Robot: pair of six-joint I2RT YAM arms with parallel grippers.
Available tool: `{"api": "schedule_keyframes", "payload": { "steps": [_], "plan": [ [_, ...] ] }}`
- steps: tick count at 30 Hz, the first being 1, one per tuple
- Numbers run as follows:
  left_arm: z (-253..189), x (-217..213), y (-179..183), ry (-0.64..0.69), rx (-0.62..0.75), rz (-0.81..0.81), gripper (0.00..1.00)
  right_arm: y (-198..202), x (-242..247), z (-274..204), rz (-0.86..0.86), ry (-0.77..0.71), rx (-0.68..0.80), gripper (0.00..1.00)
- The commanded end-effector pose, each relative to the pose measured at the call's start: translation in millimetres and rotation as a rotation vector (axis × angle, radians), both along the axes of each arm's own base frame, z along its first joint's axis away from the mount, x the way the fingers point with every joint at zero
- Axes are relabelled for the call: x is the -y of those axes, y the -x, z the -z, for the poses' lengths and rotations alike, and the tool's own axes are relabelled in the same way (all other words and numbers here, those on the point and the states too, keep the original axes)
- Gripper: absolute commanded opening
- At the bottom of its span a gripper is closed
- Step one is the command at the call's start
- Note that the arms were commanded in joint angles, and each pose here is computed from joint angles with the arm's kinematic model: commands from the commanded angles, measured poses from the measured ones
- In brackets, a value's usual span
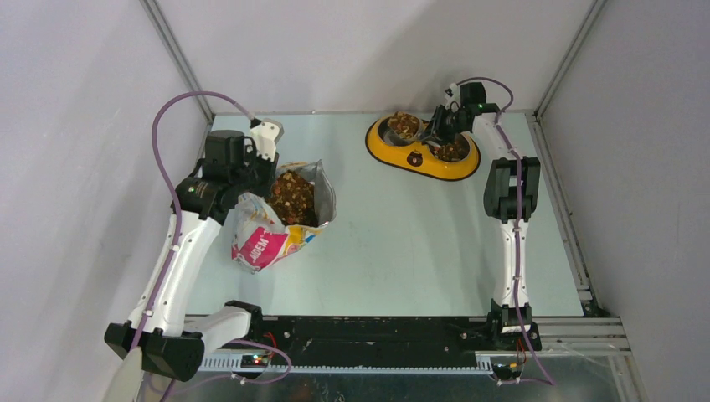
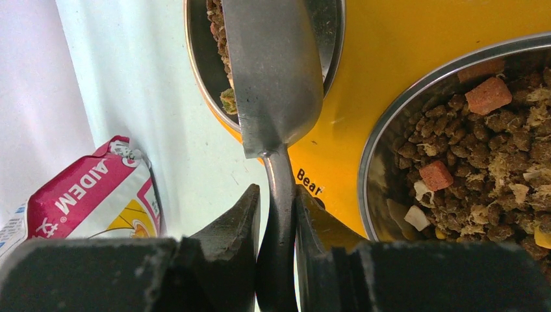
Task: Serve the pet food
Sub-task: Pour the pet food into the pet food bowl.
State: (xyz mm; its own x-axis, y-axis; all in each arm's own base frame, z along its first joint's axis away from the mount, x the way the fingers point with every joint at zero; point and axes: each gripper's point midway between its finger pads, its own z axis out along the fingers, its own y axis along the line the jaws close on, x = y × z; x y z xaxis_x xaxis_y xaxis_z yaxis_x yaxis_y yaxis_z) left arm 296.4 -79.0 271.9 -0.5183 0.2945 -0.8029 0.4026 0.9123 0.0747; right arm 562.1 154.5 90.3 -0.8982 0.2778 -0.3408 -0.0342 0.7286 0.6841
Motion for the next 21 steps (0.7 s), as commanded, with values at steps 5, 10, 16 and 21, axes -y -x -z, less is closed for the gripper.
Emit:
{"api": "schedule_keyframes", "payload": {
  "steps": [5, 10, 16, 21],
  "plan": [
    [-18.4, -2.2, 0.8, 0.017, 0.072, 0.002, 0.0, -7.3, 0.7, -55.0, -0.012, 0.044, 0.143, 0.0],
    [-19.0, -2.5, 0.7, 0.018, 0.074, 0.001, 0.0, -6.9, 0.5, -60.3, -0.015, 0.057, 0.157, 0.0],
    [-18.9, -2.5, 0.5, 0.018, 0.073, 0.001, 0.0, -8.1, 2.1, -63.7, -0.01, 0.074, 0.169, 0.0],
    [-19.1, -2.5, 0.5, 0.018, 0.073, 0.001, 0.0, -7.8, -0.4, -66.0, -0.019, 0.096, 0.181, 0.0]
  ]
}}
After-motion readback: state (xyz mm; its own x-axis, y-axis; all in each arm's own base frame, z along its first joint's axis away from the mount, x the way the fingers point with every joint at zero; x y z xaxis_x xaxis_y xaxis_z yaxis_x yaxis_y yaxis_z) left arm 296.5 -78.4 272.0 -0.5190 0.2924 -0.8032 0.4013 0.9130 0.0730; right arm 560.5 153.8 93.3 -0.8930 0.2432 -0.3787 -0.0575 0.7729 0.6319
